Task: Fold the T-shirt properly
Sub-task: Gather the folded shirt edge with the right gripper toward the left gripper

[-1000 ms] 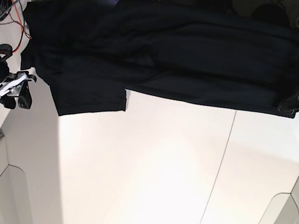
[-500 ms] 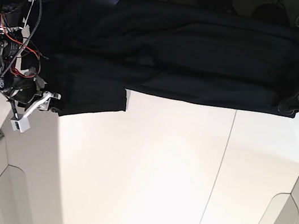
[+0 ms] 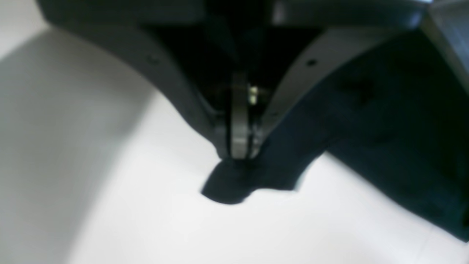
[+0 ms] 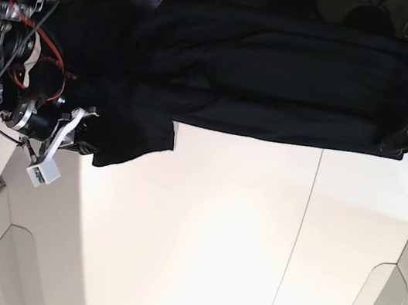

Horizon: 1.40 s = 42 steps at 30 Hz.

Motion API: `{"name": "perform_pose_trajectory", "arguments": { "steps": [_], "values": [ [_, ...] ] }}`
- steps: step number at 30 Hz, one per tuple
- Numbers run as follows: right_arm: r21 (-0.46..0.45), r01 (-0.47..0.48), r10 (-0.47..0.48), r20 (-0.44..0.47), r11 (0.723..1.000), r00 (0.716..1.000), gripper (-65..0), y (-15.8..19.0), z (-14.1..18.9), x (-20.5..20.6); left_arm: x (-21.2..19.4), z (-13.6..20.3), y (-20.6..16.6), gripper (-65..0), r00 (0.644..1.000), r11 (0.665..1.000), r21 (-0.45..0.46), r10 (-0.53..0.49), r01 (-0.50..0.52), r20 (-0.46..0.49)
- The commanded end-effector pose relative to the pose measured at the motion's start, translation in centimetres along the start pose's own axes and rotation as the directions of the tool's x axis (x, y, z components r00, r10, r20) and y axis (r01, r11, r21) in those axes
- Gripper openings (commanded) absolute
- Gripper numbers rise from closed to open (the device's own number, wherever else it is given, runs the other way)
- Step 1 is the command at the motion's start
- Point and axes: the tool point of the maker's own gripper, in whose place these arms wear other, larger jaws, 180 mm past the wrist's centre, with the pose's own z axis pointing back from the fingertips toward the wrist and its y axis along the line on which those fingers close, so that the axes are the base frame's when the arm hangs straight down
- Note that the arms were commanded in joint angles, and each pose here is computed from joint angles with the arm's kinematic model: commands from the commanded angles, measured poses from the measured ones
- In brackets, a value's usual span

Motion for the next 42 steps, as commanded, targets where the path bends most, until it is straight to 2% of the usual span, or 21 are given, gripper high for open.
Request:
{"name": "perform_pose_trajectory", "arguments": {
  "steps": [1,4,7,10,12,15,16,18,19,24,28,30,34,39,42],
  "values": [
    [0.025,-0.035,0.034,0.037,0.999,0.999,-65.0,1.8,0.7,0.5,2.0,0.7,-0.4,-37.8,0.998,0.999,-0.010,-0.041,0.041,0.046],
    [0.090,-0.042,0.036,0.059,0.995,0.998,-65.0,7.0,1.3,-1.6,2.1,0.8,-0.4,-37.8,0.998,0.999,-0.010,-0.041,0.041,0.053],
    [0.161,0.013,-0.023,0.063,0.987,0.998,-65.0,11.4,1.7,-3.8,2.1,0.7,-0.4,-37.8,0.998,0.999,-0.010,-0.041,0.041,0.052],
    [0.207,0.068,-0.079,0.047,0.976,0.996,-65.0,14.0,2.1,-5.5,2.1,0.7,-0.4,-37.8,0.998,0.999,-0.010,-0.040,0.041,0.053],
    [0.213,0.088,-0.094,0.021,0.973,0.995,-65.0,14.5,2.3,-6.7,2.2,0.8,-0.4,-37.8,0.998,0.999,-0.011,-0.040,0.041,0.057],
    [0.201,0.100,-0.093,-0.043,0.975,0.995,-65.0,14.6,2.4,-8.5,2.2,0.8,-0.4,-37.8,0.997,0.999,-0.011,-0.040,0.041,0.061],
    [0.201,0.104,-0.094,-0.057,0.974,0.994,-59.9,14.7,2.4,-9.0,2.2,0.8,-0.4,-37.8,0.997,0.999,-0.011,-0.040,0.041,0.061],
    [0.208,0.114,-0.103,-0.063,0.971,0.993,-43.7,15.0,2.5,-9.3,2.4,0.8,-0.6,-37.8,0.997,0.999,-0.020,-0.036,0.038,0.068],
    [0.215,0.117,-0.107,-0.057,0.970,0.993,-39.6,15.1,2.5,-9.2,2.5,0.8,-0.8,-37.8,0.997,0.999,-0.029,-0.032,0.034,0.076],
    [0.203,0.052,-0.059,0.029,0.978,0.998,-38.7,15.3,3.5,-6.6,3.4,1.7,-0.5,-37.8,0.992,0.999,-0.029,-0.018,0.022,0.121],
    [0.113,-0.044,0.027,0.153,0.993,0.988,-38.7,14.7,5.0,-3.4,4.7,3.7,0.4,-37.8,0.983,1.000,-0.015,0.009,-0.006,0.186],
    [0.058,-0.072,0.061,0.182,0.996,0.981,-38.7,13.9,5.2,-2.6,5.0,4.8,0.9,-37.8,0.976,1.000,-0.004,0.023,-0.023,0.216],
    [-0.044,-0.098,0.103,0.141,0.994,0.985,-38.7,11.5,4.3,-3.0,3.3,6.4,2.5,-37.8,0.975,0.997,0.042,0.052,-0.063,0.215],
    [-0.073,-0.047,0.051,0.047,0.996,0.998,-38.7,9.1,1.9,-5.6,0.4,7.5,5.7,-33.5,0.979,0.979,0.188,0.037,-0.076,0.202],
    [-0.077,-0.010,0.012,0.023,0.997,1.000,-38.7,8.1,0.9,-6.6,-0.5,7.8,6.6,-31.7,0.981,0.972,0.219,0.041,-0.084,0.191]
  ]
}}
